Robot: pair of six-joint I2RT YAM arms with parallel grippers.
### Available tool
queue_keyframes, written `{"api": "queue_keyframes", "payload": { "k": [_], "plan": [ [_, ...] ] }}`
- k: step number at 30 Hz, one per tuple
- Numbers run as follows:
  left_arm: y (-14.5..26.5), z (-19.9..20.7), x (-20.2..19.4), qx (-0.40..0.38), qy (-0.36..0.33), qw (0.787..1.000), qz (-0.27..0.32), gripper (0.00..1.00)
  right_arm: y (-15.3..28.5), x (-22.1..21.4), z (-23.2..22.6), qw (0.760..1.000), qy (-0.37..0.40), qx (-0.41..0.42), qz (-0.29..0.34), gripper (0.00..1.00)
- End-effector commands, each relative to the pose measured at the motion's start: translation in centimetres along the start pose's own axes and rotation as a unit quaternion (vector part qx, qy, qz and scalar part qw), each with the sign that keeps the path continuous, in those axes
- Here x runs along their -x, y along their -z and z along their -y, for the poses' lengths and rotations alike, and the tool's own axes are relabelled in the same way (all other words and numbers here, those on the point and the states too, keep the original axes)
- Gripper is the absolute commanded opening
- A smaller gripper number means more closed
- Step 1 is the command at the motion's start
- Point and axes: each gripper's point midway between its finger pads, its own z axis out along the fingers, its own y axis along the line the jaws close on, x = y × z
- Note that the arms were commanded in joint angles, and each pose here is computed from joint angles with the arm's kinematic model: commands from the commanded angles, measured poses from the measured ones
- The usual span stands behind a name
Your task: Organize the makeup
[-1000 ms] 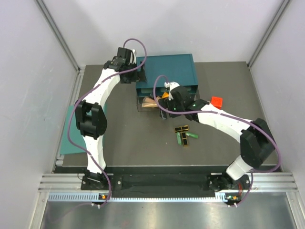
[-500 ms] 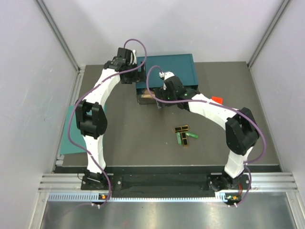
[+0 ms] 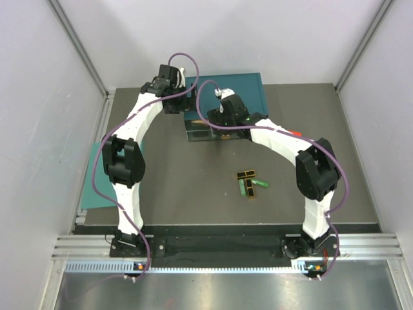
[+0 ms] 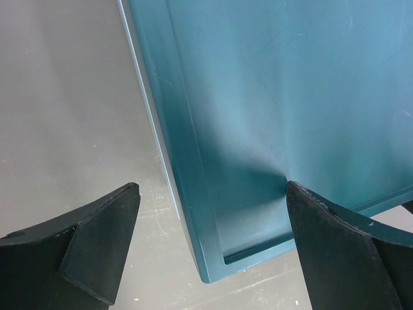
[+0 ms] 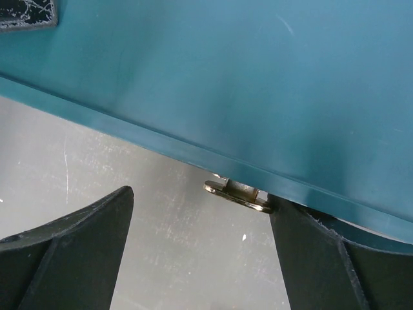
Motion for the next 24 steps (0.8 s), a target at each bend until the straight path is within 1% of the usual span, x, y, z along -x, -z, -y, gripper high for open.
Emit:
{"api": "queue_keyframes", "payload": {
  "k": [1,2,3,5,9,13,15,17,18,20,22,24],
  "plan": [
    [0.1,-1.0,-1.1,0.016,-0.012,1.0,-0.019,0.99,1.1,4.1,-0.4,0.998,-0.013,0.014,0.065,0.84],
    [0.1,-1.0,-1.0,0.015,-0.012,1.0,-0.018,0.99,1.2,3.9,-0.5,0.997,-0.019,0.017,0.066,0.84],
    [0.1,-1.0,-1.1,0.015,-0.012,1.0,-0.019,0.99,1.3,2.8,-0.3,0.998,-0.02,0.017,0.056,0.84],
    [0.0,-1.0,-1.1,0.014,-0.011,1.0,-0.02,0.99,2.0,2.5,-0.2,0.998,-0.028,0.018,0.058,0.84],
    [0.0,-1.0,-1.1,0.014,-0.017,1.0,-0.022,0.99,2.7,0.0,0.3,0.999,-0.035,0.014,0.038,0.84],
    [0.1,-1.2,-1.1,0.019,-0.024,0.999,-0.021,0.99,3.8,-0.9,0.8,0.998,-0.041,0.011,0.042,0.84],
    [0.0,-1.2,-1.2,0.018,-0.026,0.999,-0.022,0.99,3.6,-2.1,0.9,0.999,-0.043,0.008,0.032,0.84],
    [-0.2,-1.3,-1.5,0.017,-0.025,0.999,-0.026,0.99,3.1,-2.6,0.9,0.998,-0.048,0.004,0.037,0.83],
    [-0.3,-1.3,-1.6,0.016,-0.025,0.999,-0.027,0.99,2.8,-3.5,0.9,0.998,-0.045,-0.001,0.033,0.83],
    [-0.4,-1.3,-1.7,0.014,-0.025,0.999,-0.028,0.99,2.4,-3.1,0.7,0.997,-0.049,-0.004,0.057,0.83],
    [-0.5,-1.2,-1.8,0.012,-0.023,0.999,-0.027,0.99,1.7,-4.0,0.6,0.997,-0.052,-0.006,0.056,0.84],
    [-0.6,-1.2,-2.2,0.009,-0.021,0.999,-0.032,0.99,1.0,-3.5,0.4,0.996,-0.062,-0.005,0.07,0.85]
  ]
}}
